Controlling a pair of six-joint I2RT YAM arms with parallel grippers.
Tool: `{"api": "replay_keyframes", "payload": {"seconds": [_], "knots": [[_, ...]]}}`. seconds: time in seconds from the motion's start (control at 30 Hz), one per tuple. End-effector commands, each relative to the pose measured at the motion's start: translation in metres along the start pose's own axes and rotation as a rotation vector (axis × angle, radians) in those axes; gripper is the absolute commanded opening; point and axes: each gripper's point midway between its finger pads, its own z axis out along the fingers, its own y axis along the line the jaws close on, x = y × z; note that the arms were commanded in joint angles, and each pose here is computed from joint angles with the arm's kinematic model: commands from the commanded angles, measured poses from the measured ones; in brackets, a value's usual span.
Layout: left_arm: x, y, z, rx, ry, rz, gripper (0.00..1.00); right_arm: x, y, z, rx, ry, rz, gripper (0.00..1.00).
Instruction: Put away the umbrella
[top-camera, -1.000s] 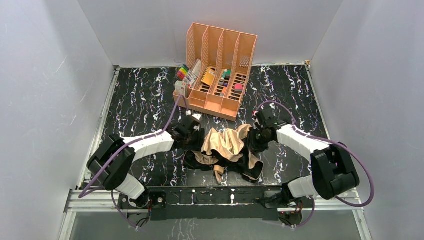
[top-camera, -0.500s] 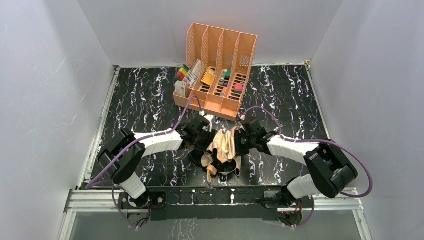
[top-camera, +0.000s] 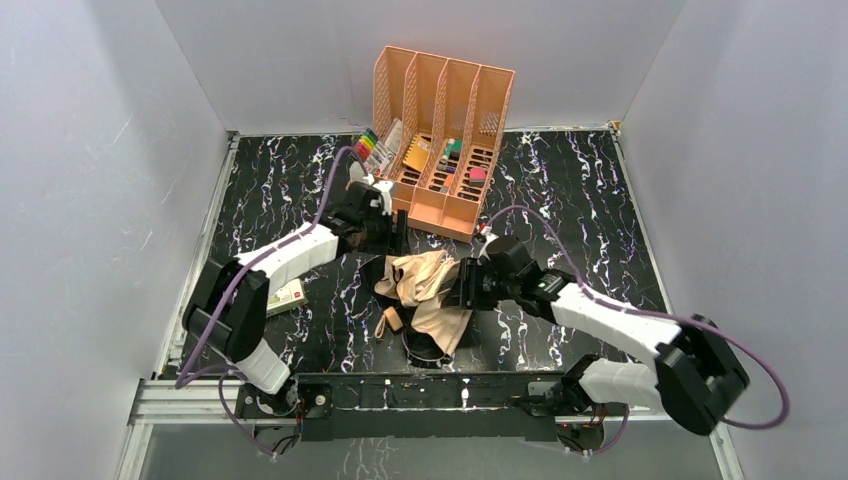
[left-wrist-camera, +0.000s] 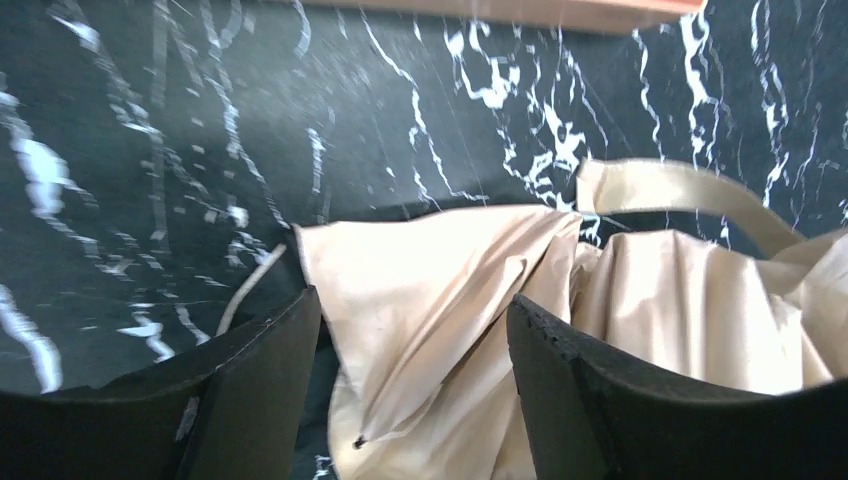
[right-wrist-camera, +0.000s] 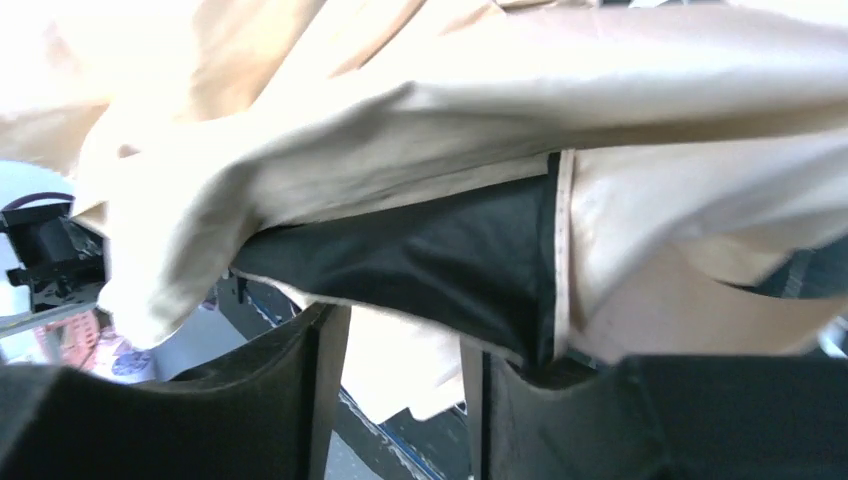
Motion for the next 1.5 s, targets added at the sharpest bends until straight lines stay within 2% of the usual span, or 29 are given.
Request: {"api": "replay_keyframes", "payload": {"seconds": [0.0,0.17,0.3,0.5,0.73,0.9,1.0,1.13,1.23,1.3,1.47], "knots": [[-0.041,0.004,-0.047,-0.024,-0.108,0.061,0.68,-0.007,-0.010,-0.041,0.135,-0.056,-0.093,0.55],[-0.038,0.022,-0.083,-0.102,-0.160,0.008,0.70,-0.024,-0.024,-0.087,0.292,-0.170,-0.130,0.63],[-0.014,0.031,-0.106,-0.142,-0.169,-0.062,0.69,-0.026,-0.034,-0.101,0.377,-0.162,-0.166,0.58],[0.045,0.034,-0.121,-0.127,-0.130,-0.211,0.66,0.001,-0.031,-0.070,0.263,-0.012,-0.208,0.47],[0.076,0.021,-0.121,-0.016,-0.144,-0.344,0.66,0.014,-0.021,-0.022,0.096,-0.059,-0.176,0.46],[0.077,0.016,-0.110,0.027,-0.135,-0.333,0.66,0.011,0.009,0.011,-0.005,-0.153,-0.161,0.44],[0.065,0.022,-0.109,-0.017,-0.147,-0.277,0.68,0.010,0.026,0.032,-0.033,-0.181,-0.158,0.44],[0.035,0.020,-0.119,-0.043,-0.183,-0.188,0.69,0.006,0.068,0.050,-0.200,-0.195,-0.146,0.46],[0.023,0.020,-0.127,-0.060,-0.206,-0.151,0.70,0.000,0.100,0.050,-0.326,-0.195,-0.209,0.49],[0.022,0.018,-0.135,-0.051,-0.220,-0.140,0.72,-0.010,0.107,0.046,-0.294,-0.211,-0.221,0.50],[0.044,0.009,-0.148,0.014,-0.220,-0.184,0.76,-0.027,0.077,0.015,-0.054,-0.274,-0.195,0.60]]}}
